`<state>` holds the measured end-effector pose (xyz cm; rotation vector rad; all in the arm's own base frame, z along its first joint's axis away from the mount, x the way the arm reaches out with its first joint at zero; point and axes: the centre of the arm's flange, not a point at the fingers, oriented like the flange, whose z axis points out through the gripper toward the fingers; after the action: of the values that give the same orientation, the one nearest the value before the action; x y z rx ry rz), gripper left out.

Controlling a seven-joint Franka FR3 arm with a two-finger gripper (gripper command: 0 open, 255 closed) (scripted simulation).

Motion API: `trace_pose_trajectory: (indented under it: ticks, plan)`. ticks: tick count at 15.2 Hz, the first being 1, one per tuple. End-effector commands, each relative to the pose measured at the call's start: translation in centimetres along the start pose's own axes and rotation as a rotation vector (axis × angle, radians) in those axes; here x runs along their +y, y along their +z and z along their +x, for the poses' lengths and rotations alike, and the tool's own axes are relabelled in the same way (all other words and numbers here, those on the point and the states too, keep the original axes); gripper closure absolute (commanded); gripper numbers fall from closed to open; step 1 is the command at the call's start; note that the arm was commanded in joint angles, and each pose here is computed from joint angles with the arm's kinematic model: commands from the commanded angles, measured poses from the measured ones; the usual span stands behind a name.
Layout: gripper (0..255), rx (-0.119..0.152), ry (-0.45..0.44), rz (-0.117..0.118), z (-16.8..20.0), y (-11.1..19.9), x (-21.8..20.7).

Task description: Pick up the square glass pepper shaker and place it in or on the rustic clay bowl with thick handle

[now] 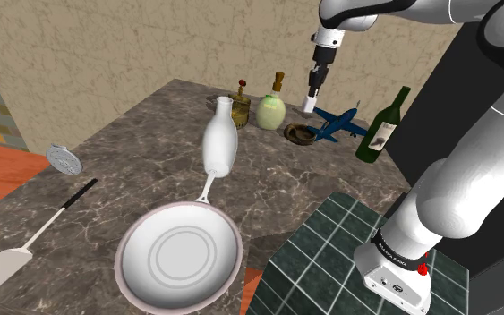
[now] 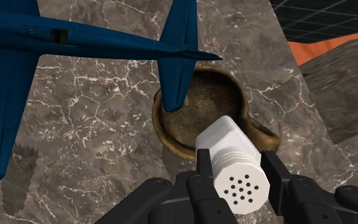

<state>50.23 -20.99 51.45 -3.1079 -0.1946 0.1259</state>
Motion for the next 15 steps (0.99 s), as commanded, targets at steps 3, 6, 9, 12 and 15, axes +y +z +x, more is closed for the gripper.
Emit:
trace_pose_trajectory:
  ticks: [3, 6, 9, 12, 15]
  plan:
    - [255, 0.000, 0.000, 0.000, 0.1, 2.2, 0.0]
    - [255, 0.000, 0.000, 0.000, 0.3, 3.7, 0.1]
    - [255, 0.000, 0.000, 0.000, 0.4, 5.0, 0.1]
    - [255, 0.000, 0.000, 0.000, 0.4, 5.0, 0.1]
    - [255, 0.000, 0.000, 0.000, 0.4, 5.0, 0.1]
